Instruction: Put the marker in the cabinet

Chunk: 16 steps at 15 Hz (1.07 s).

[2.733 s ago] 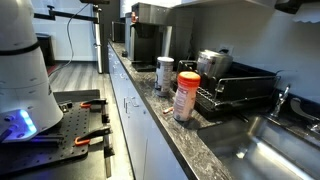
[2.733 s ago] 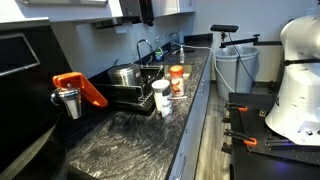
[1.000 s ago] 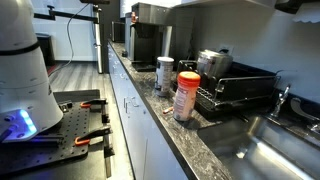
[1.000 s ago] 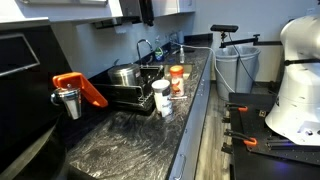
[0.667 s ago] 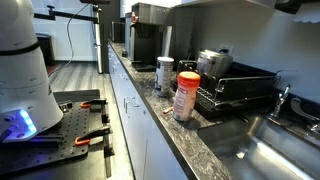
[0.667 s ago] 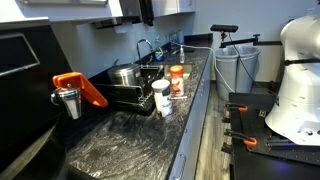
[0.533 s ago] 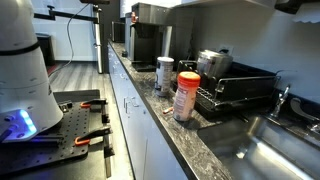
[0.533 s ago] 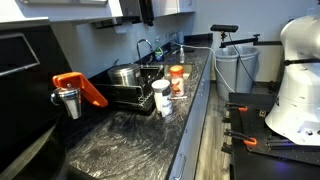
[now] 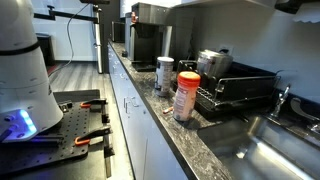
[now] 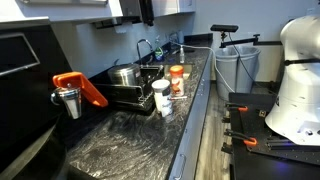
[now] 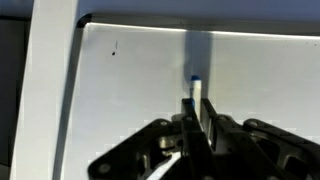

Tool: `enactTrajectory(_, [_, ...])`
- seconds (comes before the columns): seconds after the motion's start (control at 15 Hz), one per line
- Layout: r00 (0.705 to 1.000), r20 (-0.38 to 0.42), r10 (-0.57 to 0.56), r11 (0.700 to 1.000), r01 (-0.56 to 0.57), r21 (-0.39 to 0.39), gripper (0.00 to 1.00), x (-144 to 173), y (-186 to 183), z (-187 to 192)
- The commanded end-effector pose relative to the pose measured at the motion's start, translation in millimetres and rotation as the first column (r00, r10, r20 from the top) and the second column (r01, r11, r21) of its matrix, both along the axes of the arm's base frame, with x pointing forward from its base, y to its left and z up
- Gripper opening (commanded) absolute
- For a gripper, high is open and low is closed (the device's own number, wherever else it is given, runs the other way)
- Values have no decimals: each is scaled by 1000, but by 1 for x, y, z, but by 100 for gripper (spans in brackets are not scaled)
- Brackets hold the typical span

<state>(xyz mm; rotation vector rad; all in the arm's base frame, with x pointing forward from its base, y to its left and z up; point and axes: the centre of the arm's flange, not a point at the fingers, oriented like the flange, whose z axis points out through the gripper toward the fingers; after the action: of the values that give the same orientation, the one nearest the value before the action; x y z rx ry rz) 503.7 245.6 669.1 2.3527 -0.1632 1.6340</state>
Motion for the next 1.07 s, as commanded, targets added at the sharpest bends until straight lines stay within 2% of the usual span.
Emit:
enactTrajectory(0.0, [999, 20, -26, 999, 25, 39, 3, -10, -5, -3])
enactTrajectory(0.2, [999, 32, -26, 998, 25, 51, 3, -8, -4, -4])
enactTrajectory(0.53, [998, 56, 42, 998, -45, 46, 3, -7, -6, -1])
enactTrajectory(1.0, [994, 70, 86, 992, -91, 85, 3, -7, -15, -2])
